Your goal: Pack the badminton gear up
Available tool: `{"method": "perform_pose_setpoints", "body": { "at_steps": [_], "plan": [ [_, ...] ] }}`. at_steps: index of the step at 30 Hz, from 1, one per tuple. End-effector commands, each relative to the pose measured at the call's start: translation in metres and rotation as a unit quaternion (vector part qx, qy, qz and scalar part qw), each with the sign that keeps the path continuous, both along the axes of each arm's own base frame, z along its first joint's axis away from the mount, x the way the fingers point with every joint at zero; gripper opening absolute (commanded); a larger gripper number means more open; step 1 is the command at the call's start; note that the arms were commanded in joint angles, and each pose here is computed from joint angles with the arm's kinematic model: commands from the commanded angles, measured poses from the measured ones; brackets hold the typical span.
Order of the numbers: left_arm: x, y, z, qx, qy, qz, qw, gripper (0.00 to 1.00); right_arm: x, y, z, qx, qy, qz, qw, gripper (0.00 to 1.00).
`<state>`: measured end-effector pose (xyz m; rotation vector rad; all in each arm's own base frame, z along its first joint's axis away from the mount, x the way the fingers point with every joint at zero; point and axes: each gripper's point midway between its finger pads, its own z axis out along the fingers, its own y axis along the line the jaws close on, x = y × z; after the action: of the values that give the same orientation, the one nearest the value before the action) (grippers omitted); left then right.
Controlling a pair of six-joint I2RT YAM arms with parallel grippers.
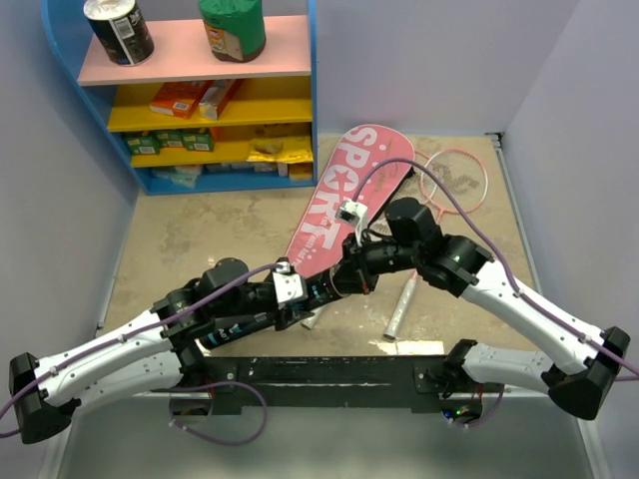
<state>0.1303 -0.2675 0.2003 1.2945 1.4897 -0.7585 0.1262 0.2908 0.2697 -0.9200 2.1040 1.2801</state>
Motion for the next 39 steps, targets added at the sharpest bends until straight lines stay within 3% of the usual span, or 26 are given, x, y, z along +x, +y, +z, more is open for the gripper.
{"method": "perform_pose_setpoints", "body": {
  "at_steps": [1,10,12,13,14,16,19,27,34,39],
  "plan": [
    [-0.010,-0.010,0.037,-0.067,-0.028,-0.037,0.997,0.00,0.000,0.024,-0.001,0.016,-0.004,0.005,1.000,0.00],
    [-0.017,-0.009,0.050,-0.092,-0.035,-0.051,0.994,0.00,-0.024,0.056,-0.011,0.061,0.024,0.051,0.997,0.00],
    [-0.017,-0.009,0.048,-0.090,-0.033,-0.050,0.994,0.00,-0.024,0.055,-0.009,0.063,0.022,0.050,0.997,0.09],
    [-0.017,-0.009,0.048,-0.090,-0.032,-0.050,0.994,0.00,-0.024,0.053,-0.008,0.061,0.021,0.045,0.997,0.22],
    [-0.017,-0.010,0.048,-0.090,-0.032,-0.050,0.994,0.00,-0.024,0.051,-0.001,0.066,0.013,0.043,0.997,0.28],
    [-0.017,-0.010,0.047,-0.088,-0.031,-0.050,0.994,0.00,-0.020,0.046,0.006,0.062,0.002,0.024,0.998,0.38],
    [-0.016,-0.010,0.046,-0.086,-0.029,-0.049,0.995,0.00,-0.021,0.035,0.017,0.053,-0.010,0.011,0.998,0.43],
    [-0.015,-0.014,0.038,-0.074,-0.018,-0.051,0.996,0.00,0.012,-0.007,0.060,0.028,-0.089,-0.119,0.988,0.61],
    [-0.014,-0.016,0.036,-0.070,-0.013,-0.052,0.996,0.00,0.062,-0.043,0.079,0.012,-0.110,-0.241,0.964,0.63],
    [-0.014,-0.015,0.036,-0.070,-0.014,-0.050,0.996,0.00,0.112,-0.073,0.070,-0.031,-0.112,-0.339,0.934,0.64]
  ]
}}
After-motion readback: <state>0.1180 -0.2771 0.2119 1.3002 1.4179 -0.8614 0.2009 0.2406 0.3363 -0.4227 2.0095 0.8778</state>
